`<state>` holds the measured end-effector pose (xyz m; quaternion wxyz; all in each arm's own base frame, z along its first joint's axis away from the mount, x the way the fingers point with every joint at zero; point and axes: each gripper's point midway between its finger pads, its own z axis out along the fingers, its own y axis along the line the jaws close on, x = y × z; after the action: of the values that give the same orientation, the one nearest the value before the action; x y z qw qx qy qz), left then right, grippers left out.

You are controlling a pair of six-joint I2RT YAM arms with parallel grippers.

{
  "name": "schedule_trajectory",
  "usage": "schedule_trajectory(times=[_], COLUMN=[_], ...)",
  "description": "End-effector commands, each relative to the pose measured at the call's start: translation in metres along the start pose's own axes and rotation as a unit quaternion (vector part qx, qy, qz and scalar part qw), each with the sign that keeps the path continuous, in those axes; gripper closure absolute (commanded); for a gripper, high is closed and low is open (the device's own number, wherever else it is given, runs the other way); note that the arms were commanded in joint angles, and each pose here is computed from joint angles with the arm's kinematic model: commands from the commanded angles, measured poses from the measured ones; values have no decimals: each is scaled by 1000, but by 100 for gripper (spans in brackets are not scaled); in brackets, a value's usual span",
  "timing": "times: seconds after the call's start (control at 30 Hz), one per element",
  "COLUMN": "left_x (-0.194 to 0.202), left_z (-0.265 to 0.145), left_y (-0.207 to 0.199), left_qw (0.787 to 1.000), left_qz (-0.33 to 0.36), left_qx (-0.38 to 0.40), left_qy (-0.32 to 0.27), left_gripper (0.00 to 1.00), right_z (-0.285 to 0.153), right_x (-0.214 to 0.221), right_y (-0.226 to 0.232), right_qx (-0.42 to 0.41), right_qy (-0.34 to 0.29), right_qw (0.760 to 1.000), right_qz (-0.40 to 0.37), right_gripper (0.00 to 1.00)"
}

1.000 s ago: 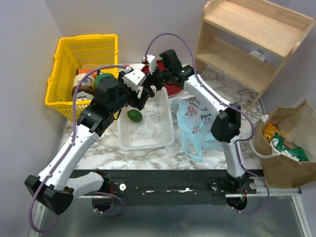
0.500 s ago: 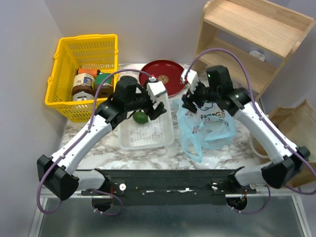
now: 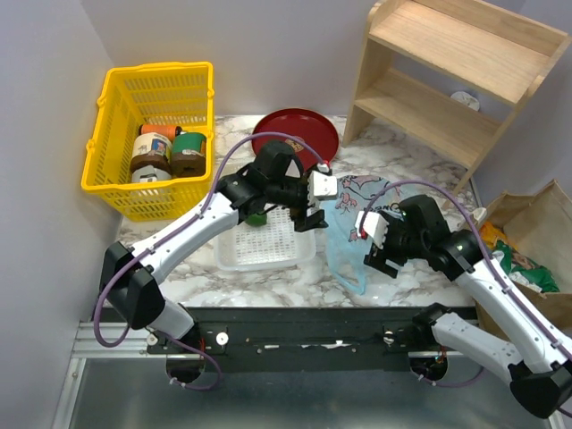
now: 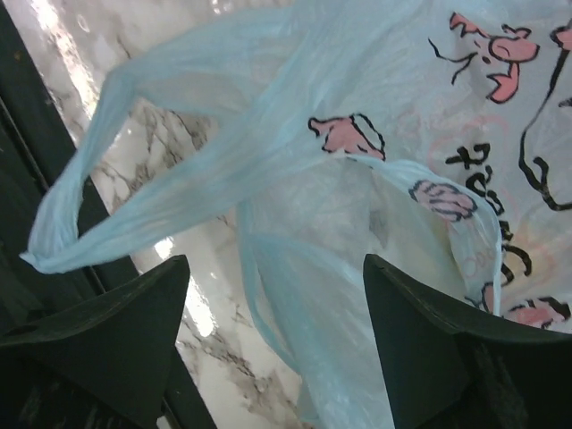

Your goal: Untie the knot of the grocery bags and take out the mixed food

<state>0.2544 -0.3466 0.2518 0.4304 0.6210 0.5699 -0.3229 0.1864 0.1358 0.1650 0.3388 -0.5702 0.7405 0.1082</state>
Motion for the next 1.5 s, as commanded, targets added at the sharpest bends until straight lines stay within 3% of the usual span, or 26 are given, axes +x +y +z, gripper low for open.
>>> schedule_trajectory(times=[0.0,0.07,0.13,0.17,0.27,0.37,0.4,0.47,0.5,0.57,0.73,0.8,0.87,0.97,1.03,1.13,1.23,1.47], left_x=[3,10,12,17,18,-2,-2,-14,-15,-12,-16,-8,0,13,11,-4,-5,45], left_z=[14,20,25,30,46,65,75,86,92,92,105,104,108,115,120,112,109,131], left_y=[-35,-42,-46,-47,-50,-41,-33,9,20,52,74,89,90,84,62,36,14,41], left_qw=[996,994,992,992,990,993,997,998,993,981,975,964,963,967,982,991,995,985], left_qz=[21,24,49,51,54,52,-6,-53,-102,-130,-88,-67,-46,-42,-53,-76,-75,-65], left_qx=[85,106,115,118,130,105,78,-35,-67,-147,-204,-253,-255,-239,-173,-108,-62,-142], left_qy=[-3,10,15,21,23,6,14,2,-1,7,22,48,67,79,57,0,-13,78], left_gripper=[13,13,13,13,13,14,15,14,14,12,1,1,1,1,1,2,2,12], right_z=[-14,-10,-18,-20,-39,-68,-72,-92,-92,-104,-107,-105,-105,-104,-103,-103,-103,-111], right_x=[44,54,66,59,37,-1,-11,-31,-43,-56,-64,-60,-55,-46,-40,-33,-29,-25], right_y=[-16,-27,-55,-69,-94,-111,-110,-110,-103,-100,-95,-94,-94,-92,-92,-94,-95,-95], right_qx=[58,92,165,197,247,274,266,268,245,241,223,224,228,234,238,245,247,256], right_qy=[89,109,150,140,108,41,12,-23,-55,-79,-103,-99,-96,-87,-82,-76,-74,-69], right_qw=[992,986,970,966,961,961,963,961,965,962,961,961,959,958,956,953,951,946], right_qz=[-73,-88,-94,-93,-53,11,39,60,79,97,130,131,135,143,152,164,173,186], right_gripper=[12,14,22,34,58,71,74,78,79,85,91,91,91,91,91,91,91,92])
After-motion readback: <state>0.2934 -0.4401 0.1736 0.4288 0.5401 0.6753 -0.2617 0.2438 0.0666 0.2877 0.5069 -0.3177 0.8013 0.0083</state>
